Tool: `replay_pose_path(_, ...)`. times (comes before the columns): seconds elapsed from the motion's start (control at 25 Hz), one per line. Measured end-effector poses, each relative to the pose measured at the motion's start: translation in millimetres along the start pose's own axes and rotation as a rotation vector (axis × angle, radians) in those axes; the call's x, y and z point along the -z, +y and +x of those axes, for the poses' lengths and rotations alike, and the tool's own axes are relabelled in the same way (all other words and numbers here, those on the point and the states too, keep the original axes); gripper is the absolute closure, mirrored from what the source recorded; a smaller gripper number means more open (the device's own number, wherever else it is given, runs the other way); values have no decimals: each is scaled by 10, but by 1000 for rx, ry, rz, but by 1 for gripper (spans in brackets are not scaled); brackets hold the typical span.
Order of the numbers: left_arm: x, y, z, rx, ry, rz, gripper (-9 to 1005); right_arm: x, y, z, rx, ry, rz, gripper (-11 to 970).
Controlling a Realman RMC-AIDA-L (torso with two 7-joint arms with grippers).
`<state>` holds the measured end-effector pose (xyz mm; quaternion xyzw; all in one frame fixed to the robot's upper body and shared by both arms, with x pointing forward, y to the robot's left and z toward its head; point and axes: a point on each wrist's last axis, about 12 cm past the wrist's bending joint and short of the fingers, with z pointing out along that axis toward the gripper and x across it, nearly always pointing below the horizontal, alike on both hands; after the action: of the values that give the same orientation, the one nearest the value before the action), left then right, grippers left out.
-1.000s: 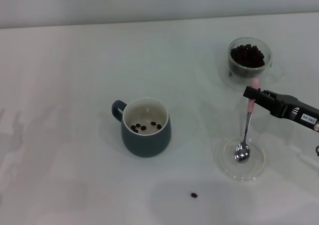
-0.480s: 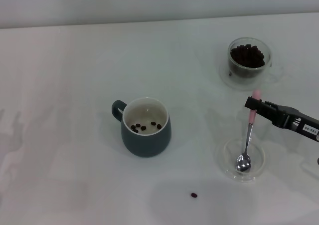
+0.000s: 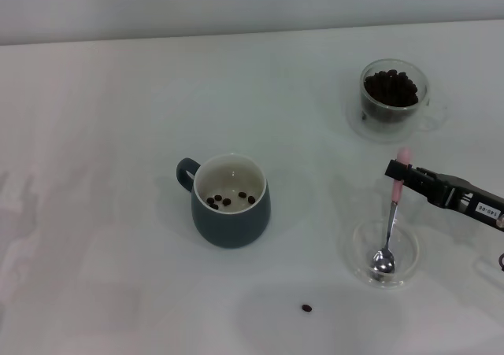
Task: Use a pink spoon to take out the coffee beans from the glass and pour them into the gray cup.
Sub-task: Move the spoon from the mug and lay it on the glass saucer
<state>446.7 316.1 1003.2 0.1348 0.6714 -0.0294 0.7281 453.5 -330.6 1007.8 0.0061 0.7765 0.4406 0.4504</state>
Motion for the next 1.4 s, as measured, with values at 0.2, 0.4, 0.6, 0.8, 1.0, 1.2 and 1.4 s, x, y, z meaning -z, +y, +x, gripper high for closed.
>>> replay_pose_path(0.2, -5, -1, -2, 0, -1, 1, 624, -1, -26, 18, -3, 9, 23, 812)
replay_pose_path(0.4, -10, -1, -4, 0, -2, 2, 624, -1, -41, 31, -6, 18, 36, 812)
replay_pose_path(0.6, -14, -2, -5, 0, -3, 2, 623, -5, -47, 30, -9, 21, 42, 812)
replay_pose_path(0.8, -19, -2, -7, -1, -4, 3, 623, -13, -52, 29, -7, 25, 45, 812)
replay_pose_path(1.0, -24, -2, -8, -1, -5, 3, 622, -36, -60, 43, -11, 36, 55, 812)
replay_pose_path(1.2, -37, -4, -13, -1, -7, 5, 622, -49, -61, 56, -19, 39, 58, 812)
replay_pose_path(1.4, -36, -1, -12, -1, -7, 3, 621, -49, -62, 55, -20, 37, 59, 812)
